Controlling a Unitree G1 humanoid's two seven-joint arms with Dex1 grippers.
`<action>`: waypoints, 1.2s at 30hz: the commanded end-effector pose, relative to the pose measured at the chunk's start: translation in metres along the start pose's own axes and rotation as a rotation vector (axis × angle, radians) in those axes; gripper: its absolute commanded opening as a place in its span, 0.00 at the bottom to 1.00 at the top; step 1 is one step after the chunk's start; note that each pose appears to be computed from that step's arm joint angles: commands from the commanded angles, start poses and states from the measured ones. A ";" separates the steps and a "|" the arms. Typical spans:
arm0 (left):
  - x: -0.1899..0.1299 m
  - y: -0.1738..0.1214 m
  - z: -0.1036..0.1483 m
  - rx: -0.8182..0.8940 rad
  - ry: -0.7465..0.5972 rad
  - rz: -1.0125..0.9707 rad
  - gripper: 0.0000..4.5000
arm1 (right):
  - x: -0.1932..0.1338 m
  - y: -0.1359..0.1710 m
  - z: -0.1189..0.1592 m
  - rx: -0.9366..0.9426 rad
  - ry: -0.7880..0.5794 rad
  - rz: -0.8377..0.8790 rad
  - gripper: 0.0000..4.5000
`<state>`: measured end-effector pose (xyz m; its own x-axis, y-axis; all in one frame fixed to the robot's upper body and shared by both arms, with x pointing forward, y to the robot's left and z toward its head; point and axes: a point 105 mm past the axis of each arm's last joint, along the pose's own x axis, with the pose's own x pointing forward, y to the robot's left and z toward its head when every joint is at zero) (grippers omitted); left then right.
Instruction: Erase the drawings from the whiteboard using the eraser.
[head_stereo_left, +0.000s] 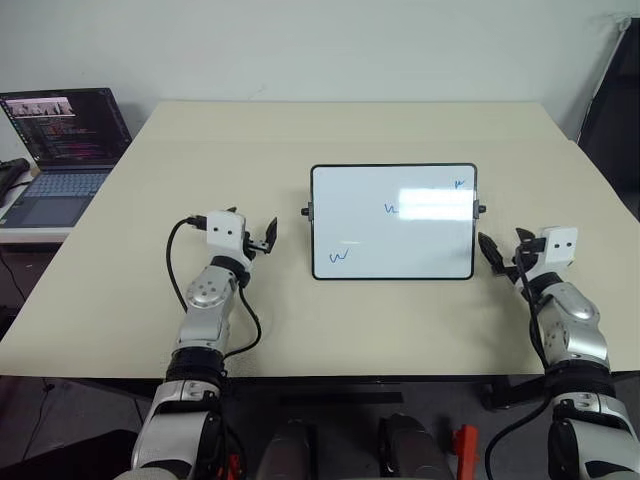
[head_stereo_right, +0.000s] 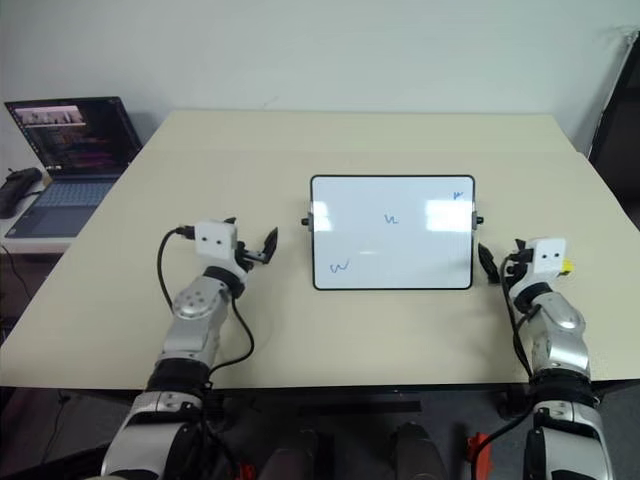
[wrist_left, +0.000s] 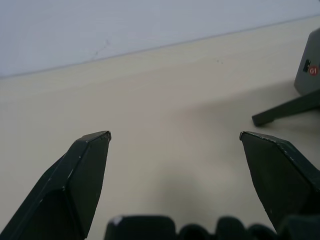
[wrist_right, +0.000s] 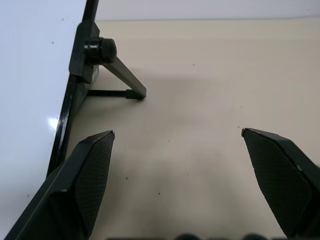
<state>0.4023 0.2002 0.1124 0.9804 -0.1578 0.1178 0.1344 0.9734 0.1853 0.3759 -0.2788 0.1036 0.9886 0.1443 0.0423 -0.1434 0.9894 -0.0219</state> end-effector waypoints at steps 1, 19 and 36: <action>0.004 0.000 0.015 0.001 -0.051 -0.009 1.00 | -0.001 -0.003 0.012 -0.005 -0.047 -0.008 0.99; 0.006 -0.016 -0.002 -0.100 0.017 -0.082 1.00 | -0.011 -0.020 0.022 -0.022 -0.066 -0.053 0.99; -0.070 -0.048 0.075 -0.103 0.062 -0.874 1.00 | -0.035 -0.076 0.047 -0.062 0.020 -0.073 0.99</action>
<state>0.3267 0.1824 0.1467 0.6502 -0.7518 -0.1097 0.7596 0.6455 0.0789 0.3494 -0.3489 0.1304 0.9961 0.0844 -0.0241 -0.0859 0.9940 -0.0680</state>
